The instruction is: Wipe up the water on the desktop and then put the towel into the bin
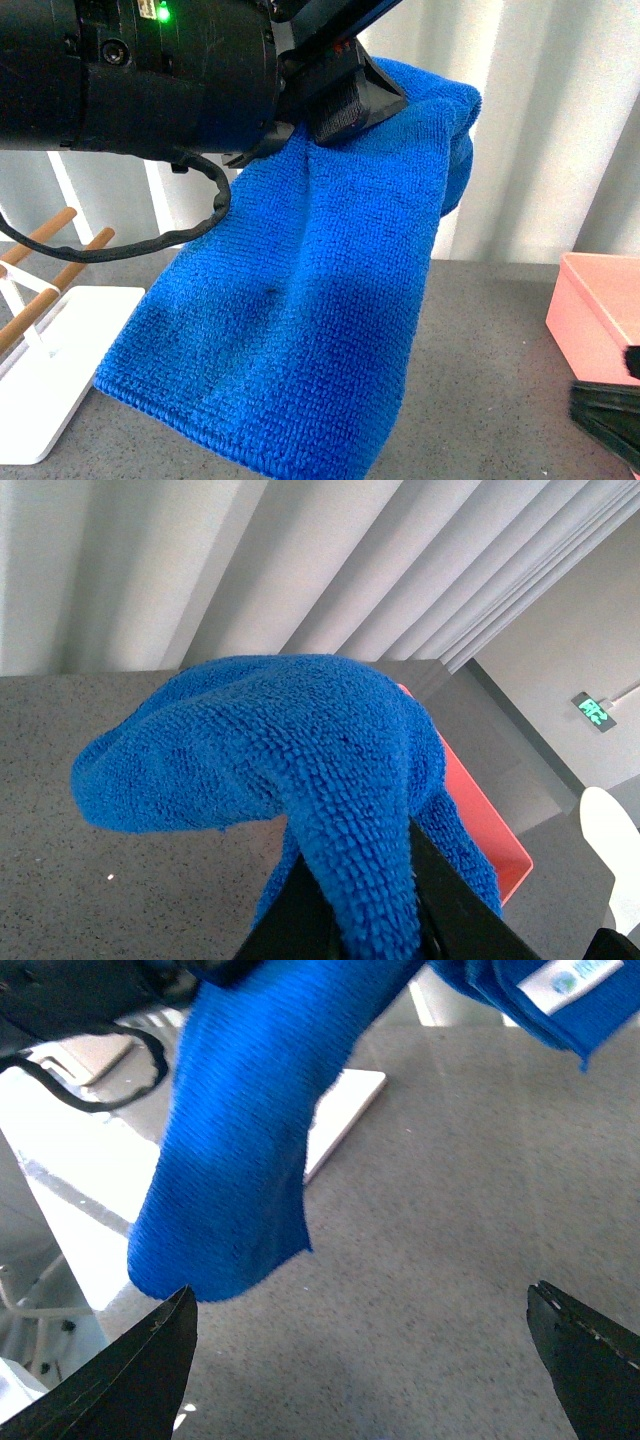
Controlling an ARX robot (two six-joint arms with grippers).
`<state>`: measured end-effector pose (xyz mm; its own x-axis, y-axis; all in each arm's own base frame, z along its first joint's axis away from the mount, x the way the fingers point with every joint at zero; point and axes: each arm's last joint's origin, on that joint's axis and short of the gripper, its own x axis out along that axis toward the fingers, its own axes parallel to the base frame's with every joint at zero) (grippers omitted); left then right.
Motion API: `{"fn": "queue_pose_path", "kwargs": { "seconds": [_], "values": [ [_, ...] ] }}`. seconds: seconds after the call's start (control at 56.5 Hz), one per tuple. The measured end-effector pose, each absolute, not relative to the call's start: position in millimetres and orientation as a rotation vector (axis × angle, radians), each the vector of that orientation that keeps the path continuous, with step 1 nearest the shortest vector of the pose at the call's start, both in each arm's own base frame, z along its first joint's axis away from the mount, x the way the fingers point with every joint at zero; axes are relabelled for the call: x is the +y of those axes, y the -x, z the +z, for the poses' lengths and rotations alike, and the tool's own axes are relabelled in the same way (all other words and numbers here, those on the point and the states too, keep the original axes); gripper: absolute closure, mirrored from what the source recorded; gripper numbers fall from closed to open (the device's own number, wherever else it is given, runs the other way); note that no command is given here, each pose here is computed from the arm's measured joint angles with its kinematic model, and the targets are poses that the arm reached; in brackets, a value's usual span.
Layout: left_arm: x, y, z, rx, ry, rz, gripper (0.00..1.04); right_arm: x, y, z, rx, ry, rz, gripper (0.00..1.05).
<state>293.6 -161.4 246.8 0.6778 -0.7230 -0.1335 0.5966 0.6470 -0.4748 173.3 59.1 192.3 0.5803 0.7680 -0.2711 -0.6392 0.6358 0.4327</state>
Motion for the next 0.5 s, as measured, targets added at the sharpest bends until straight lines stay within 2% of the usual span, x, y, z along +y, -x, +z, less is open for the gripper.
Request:
{"fn": "queue_pose_path", "kwargs": {
  "seconds": [0.195,0.496],
  "values": [
    [-161.4,-293.7,247.1,0.327,0.418,-0.766,0.99,86.1,-207.3,199.8,0.433,-0.295,0.937,0.07],
    [-161.4,-293.7,247.1,0.327,0.418,-0.766,0.99,114.9,-243.9,197.1,0.445,-0.299,0.981,0.07]
  ]
}}
